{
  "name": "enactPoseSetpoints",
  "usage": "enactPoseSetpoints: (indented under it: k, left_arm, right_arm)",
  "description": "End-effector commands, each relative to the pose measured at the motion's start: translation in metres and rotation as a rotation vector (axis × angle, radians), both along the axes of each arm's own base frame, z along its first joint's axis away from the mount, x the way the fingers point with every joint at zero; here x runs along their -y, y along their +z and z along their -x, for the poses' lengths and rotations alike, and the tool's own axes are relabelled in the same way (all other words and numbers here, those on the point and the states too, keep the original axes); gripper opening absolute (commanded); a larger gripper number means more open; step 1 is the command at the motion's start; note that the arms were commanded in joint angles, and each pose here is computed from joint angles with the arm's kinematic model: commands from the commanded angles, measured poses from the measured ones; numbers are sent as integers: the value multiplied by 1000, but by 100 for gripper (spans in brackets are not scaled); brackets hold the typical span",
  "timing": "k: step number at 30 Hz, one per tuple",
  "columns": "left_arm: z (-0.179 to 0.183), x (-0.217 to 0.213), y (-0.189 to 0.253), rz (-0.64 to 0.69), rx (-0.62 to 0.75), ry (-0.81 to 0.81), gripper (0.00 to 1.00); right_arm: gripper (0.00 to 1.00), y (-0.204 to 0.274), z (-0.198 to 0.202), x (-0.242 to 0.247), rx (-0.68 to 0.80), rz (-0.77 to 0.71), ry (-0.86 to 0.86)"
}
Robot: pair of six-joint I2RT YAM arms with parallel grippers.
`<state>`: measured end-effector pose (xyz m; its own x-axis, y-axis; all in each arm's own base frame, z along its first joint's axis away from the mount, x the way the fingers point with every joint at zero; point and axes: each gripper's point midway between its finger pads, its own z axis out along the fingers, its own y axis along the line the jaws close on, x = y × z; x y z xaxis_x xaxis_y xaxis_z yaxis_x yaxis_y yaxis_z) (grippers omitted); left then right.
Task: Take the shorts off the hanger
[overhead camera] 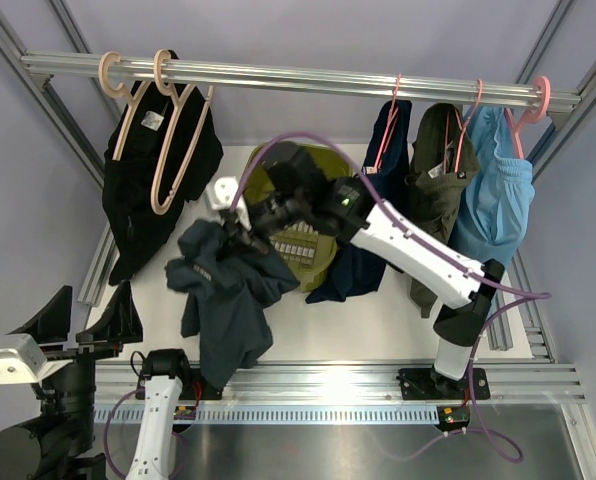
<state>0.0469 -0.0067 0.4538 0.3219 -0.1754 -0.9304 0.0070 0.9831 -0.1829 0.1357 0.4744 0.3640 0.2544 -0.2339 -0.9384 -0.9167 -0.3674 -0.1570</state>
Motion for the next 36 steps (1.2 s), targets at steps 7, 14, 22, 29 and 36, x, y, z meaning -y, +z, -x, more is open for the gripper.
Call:
enactPoseSetpoints:
  k: [7,14,22,29,36]
  left_arm:
    - [-33,9,-8,17,-27,-66,99]
    - [-48,14,-30,20,-86,-95,99]
    - [-57,14,-45,35,-112,-103,99]
    - [-65,18,-51,35,-129,-127,99]
    - [-74,31,-61,29,-152,-202,99]
  right_arm:
    - [0,136,-109,62,148,-291,-402]
    - [0,168,-195,100,234,-383,-680]
    - [0,182,-231,131,305,-411,-800]
    - [0,117,-240,119,282,-270,-762]
    - [0,4,-233,83,189,-66,-749]
